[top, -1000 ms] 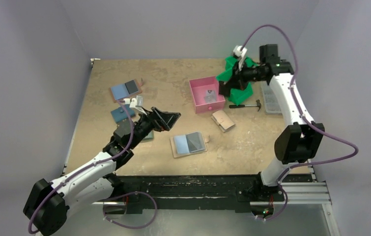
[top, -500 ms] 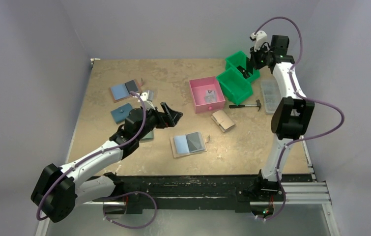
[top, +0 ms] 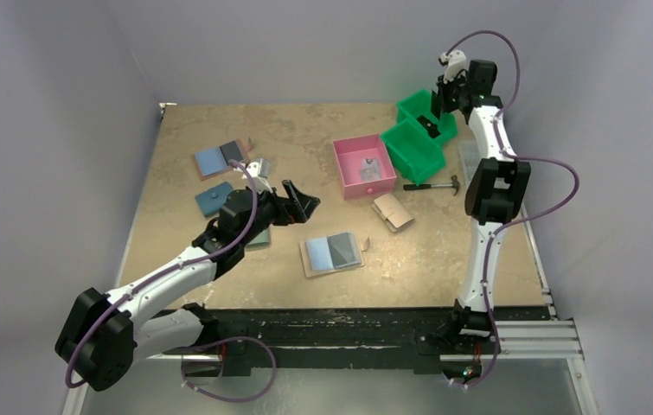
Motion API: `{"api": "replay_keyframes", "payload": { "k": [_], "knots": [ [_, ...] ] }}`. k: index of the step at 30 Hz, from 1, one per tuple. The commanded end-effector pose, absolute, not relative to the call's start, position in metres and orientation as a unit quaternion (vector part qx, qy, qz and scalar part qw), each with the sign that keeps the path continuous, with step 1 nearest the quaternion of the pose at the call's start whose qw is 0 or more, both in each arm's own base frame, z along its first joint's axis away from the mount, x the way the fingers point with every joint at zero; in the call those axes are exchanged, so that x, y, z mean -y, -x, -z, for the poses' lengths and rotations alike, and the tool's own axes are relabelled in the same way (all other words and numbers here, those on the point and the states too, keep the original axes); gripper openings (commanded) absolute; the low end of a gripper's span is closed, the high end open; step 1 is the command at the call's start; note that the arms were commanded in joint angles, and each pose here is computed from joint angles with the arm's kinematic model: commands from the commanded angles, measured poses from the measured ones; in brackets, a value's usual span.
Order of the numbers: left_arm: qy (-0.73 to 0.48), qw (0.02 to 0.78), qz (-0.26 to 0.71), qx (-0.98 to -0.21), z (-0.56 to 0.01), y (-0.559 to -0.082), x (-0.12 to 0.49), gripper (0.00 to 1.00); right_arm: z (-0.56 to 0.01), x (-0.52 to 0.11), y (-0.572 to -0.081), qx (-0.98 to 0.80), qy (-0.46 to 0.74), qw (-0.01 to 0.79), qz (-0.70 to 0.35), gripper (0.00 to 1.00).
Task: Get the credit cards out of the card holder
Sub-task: Move the storage box to the corner of the board, then place the credit card in the storage box.
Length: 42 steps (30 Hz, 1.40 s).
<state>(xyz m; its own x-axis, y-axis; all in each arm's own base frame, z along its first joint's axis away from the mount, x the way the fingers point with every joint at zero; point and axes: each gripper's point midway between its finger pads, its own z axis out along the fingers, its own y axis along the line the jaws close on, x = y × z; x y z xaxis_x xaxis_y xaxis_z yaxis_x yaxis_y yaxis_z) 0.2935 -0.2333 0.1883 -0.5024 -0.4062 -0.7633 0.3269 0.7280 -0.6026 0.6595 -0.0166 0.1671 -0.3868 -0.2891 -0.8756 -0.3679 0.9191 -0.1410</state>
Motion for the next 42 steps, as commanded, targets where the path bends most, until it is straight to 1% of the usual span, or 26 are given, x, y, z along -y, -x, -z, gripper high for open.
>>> {"api": "replay_keyframes", "payload": {
  "k": [1, 12, 18, 23, 28, 30, 36, 42],
  "knots": [
    [0.025, 0.518, 0.368, -0.772, -0.199, -0.299, 0.230, 0.99, -0.173, 0.021, -0.667, -0.825, 0.186, 0.533, -0.025, 0.00],
    [0.019, 0.505, 0.384, -0.773, -0.192, -0.294, 0.235, 0.99, -0.115, 0.022, -0.635, -0.850, 0.247, 0.464, -0.018, 0.00],
    [0.023, 0.508, 0.386, -0.770, -0.194, -0.291, 0.232, 0.99, -0.116, 0.017, -0.605, -0.853, 0.275, 0.442, -0.029, 0.00],
    [0.021, 0.506, 0.389, -0.769, -0.195, -0.290, 0.233, 0.99, -0.119, 0.012, -0.567, -0.861, 0.284, 0.420, -0.039, 0.00],
    [0.022, 0.504, 0.395, -0.768, -0.195, -0.289, 0.234, 0.99, -0.109, -0.002, -0.534, -0.864, 0.315, 0.387, -0.064, 0.00],
    [0.022, 0.502, 0.399, -0.767, -0.195, -0.288, 0.235, 0.99, -0.108, -0.006, -0.528, -0.865, 0.316, 0.382, -0.071, 0.00],
    [0.023, 0.502, 0.407, -0.763, -0.199, -0.285, 0.236, 0.99, -0.143, 0.013, -0.563, -0.865, 0.240, 0.439, -0.044, 0.00],
    [0.025, 0.506, 0.405, -0.761, -0.201, -0.284, 0.232, 0.99, -0.141, 0.002, -0.590, -0.868, 0.172, 0.455, -0.097, 0.00]
  ]
}}
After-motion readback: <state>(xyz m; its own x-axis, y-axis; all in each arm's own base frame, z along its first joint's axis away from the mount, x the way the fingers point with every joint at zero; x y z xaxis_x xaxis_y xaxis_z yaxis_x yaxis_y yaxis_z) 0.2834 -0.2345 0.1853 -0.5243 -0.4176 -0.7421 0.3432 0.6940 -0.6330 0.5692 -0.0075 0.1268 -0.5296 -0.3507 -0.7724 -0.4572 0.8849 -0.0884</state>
